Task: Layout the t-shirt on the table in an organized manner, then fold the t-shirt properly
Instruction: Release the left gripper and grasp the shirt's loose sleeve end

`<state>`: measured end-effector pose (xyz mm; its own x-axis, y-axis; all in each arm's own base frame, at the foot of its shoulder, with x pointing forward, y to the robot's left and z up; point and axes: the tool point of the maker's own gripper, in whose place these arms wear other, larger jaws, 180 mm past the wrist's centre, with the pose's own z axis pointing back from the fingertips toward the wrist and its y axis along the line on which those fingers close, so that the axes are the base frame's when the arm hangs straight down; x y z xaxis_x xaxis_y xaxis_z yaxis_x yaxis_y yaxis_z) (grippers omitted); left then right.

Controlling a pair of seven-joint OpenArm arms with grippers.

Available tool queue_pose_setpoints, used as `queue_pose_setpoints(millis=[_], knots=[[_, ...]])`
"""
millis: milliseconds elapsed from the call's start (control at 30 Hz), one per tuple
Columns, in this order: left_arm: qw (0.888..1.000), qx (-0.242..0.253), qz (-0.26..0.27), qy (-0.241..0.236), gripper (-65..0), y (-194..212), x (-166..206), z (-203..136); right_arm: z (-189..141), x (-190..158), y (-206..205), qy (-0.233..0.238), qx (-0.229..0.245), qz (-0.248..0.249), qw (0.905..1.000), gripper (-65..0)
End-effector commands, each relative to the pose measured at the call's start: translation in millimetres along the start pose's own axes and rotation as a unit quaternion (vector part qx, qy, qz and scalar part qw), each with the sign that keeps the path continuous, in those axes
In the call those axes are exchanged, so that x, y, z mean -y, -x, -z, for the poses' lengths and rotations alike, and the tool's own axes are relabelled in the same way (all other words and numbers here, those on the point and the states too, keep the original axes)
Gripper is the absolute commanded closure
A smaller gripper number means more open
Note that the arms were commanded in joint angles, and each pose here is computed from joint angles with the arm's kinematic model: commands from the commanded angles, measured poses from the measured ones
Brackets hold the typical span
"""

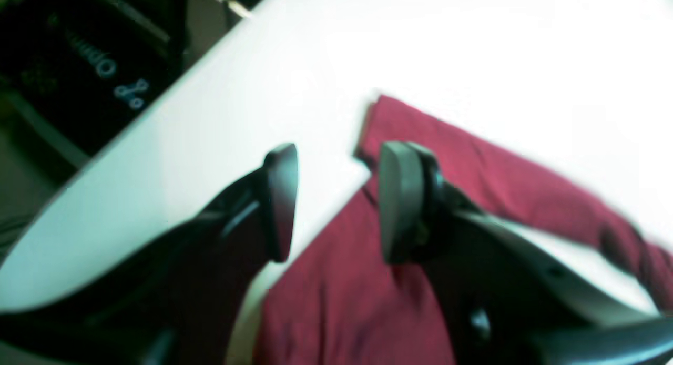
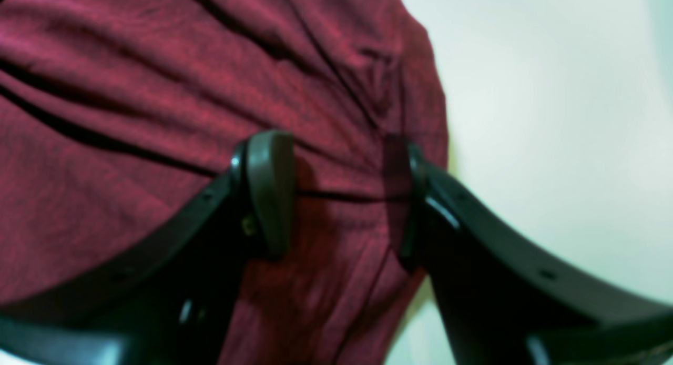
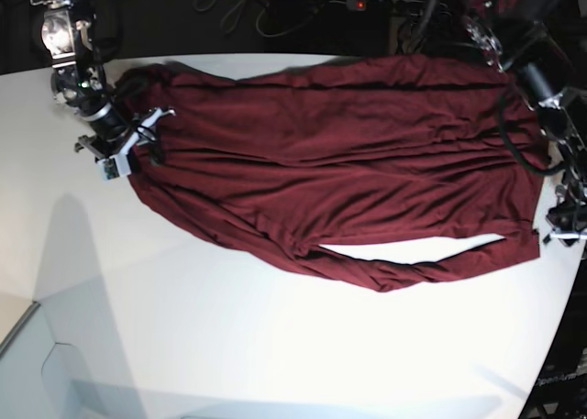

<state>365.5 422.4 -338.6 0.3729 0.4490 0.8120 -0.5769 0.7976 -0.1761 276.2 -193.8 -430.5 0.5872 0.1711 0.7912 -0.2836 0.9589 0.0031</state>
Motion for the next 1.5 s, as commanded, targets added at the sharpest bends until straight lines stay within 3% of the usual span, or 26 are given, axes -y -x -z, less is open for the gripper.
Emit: queue_pose_setpoints(millis=[0, 67, 367, 600, 933, 1167, 1467], knots=[[1.0, 0.017, -0.008, 0.003, -25.1, -22.6, 1.0, 5.1, -1.9, 4.4, 4.3, 0.004, -0.014, -0.006, 0.9999, -28.1], [1.0, 0.01, -0.024, 0.004, -25.1, -26.5, 1.0, 17.9, -1.9, 4.4, 4.6, 0.004, -0.015, -0.006, 0.9999, -28.1], [0.995, 0.063, -0.074, 0.005, -25.2, -22.2, 11.9, 53.7, -1.8, 3.9, 4.7, 0.003, -0.015, -0.006, 0.9999, -28.1], [0.997, 0.065, 0.012, 0.029, -25.2, 6.7, 47.6, 66.9, -1.7, 3.3, 5.2, 0.003, -0.016, -0.006, 0.9998, -28.1], [0.995, 0.092, 0.016, 0.026, -25.2, 5.3, 43.3, 68.0, -1.9, 3.3, 6.5, 0.003, -0.017, -0.006, 0.9998, -28.1], [0.996, 0.086, 0.02, 0.021, -25.2, 8.5, 36.9, 67.8, -1.8, 2.7, 6.6, 0.002, -0.018, -0.006, 0.9998, -28.1], [0.999, 0.006, 0.036, 0.003, -25.2, 60.6, 11.6, 65.2, -0.6, 3.7, 3.0, 0.003, -0.014, -0.007, 0.9999, -28.1]])
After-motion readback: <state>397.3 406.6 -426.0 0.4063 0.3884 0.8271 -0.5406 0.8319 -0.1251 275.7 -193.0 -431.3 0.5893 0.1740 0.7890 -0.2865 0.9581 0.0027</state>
